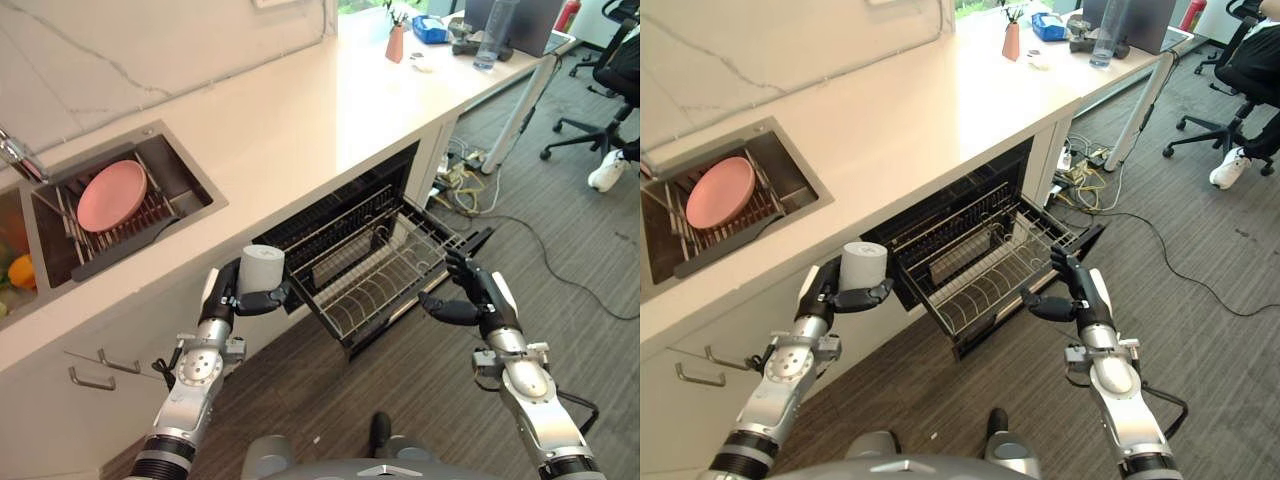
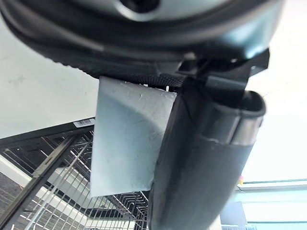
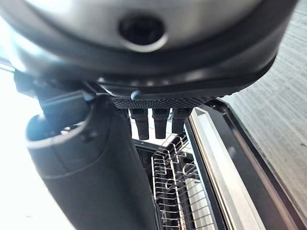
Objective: Place the dishes in the dishwasher.
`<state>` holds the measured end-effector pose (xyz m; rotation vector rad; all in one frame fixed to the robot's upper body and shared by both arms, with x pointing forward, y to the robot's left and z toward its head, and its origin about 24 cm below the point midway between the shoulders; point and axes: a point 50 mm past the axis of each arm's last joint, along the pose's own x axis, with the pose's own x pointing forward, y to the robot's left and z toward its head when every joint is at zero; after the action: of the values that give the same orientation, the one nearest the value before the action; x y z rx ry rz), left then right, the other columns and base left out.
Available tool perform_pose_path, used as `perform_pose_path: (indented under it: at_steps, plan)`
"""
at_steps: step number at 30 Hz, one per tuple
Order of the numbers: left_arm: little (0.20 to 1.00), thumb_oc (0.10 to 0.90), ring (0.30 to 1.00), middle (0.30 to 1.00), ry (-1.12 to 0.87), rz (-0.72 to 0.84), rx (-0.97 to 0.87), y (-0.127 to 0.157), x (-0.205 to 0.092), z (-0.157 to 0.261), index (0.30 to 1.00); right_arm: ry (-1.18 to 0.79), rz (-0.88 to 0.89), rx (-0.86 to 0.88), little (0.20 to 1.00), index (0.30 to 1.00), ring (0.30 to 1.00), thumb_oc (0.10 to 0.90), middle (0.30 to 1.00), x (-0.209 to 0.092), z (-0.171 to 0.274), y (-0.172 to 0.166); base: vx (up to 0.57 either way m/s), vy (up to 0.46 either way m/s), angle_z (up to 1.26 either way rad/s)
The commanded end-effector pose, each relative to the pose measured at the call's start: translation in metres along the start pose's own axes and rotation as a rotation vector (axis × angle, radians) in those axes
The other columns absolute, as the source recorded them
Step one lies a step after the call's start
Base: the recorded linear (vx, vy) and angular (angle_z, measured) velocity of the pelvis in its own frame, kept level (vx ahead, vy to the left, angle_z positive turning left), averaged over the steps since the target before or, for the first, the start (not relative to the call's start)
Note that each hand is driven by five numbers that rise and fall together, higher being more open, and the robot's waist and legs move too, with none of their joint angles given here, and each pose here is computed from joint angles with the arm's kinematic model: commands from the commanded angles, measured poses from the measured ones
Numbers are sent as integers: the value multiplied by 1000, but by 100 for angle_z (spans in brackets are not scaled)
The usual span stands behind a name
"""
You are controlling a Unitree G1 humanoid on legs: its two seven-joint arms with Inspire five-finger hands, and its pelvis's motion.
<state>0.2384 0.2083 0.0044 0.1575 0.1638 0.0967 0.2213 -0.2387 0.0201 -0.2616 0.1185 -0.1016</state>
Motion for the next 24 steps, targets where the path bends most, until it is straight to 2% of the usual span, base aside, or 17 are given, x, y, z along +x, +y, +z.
perform_pose_path:
  at_steps: [1, 3, 8, 9, 10, 14, 19, 24]
  plan:
    - [300, 400, 300, 300, -310, 14, -29, 6, 15, 62, 300, -297, -19, 52, 900, 900, 900, 800, 900, 7, 55, -10, 52, 104, -3]
    - [300, 400, 300, 300, -312, -14, -36, 1, 17, 63, 300, -302, -11, 111, 900, 900, 900, 800, 900, 6, 55, -8, 54, 111, -12]
    - [300, 400, 300, 300, -336, -76, -29, -10, 24, 71, 300, -274, 143, 394, 900, 900, 900, 800, 900, 8, 53, 21, 34, 95, -19]
    - [300, 400, 300, 300, -336, -76, -29, -10, 24, 71, 300, -274, 143, 394, 900, 900, 900, 800, 900, 8, 54, 21, 11, 65, -32]
    - [300, 400, 300, 300, -344, -86, -20, -15, 28, 75, 300, -249, 204, 496, 900, 900, 900, 800, 900, 7, 52, 34, 17, 43, -20]
    - [300, 400, 300, 300, -370, -95, 40, -26, 33, 81, 300, -230, 285, 605, 900, 900, 900, 800, 900, 4, 54, 49, 45, 22, -13]
    - [300, 400, 300, 300, -485, -91, 287, -51, 50, 108, 300, -225, 384, 725, 900, 900, 900, 800, 900, -1, 66, 68, 25, 9, -8]
    - [300, 400, 300, 300, -545, -113, 388, -72, 55, 120, 300, -251, 460, 832, 900, 900, 900, 800, 900, 3, 87, 86, 10, 7, -14]
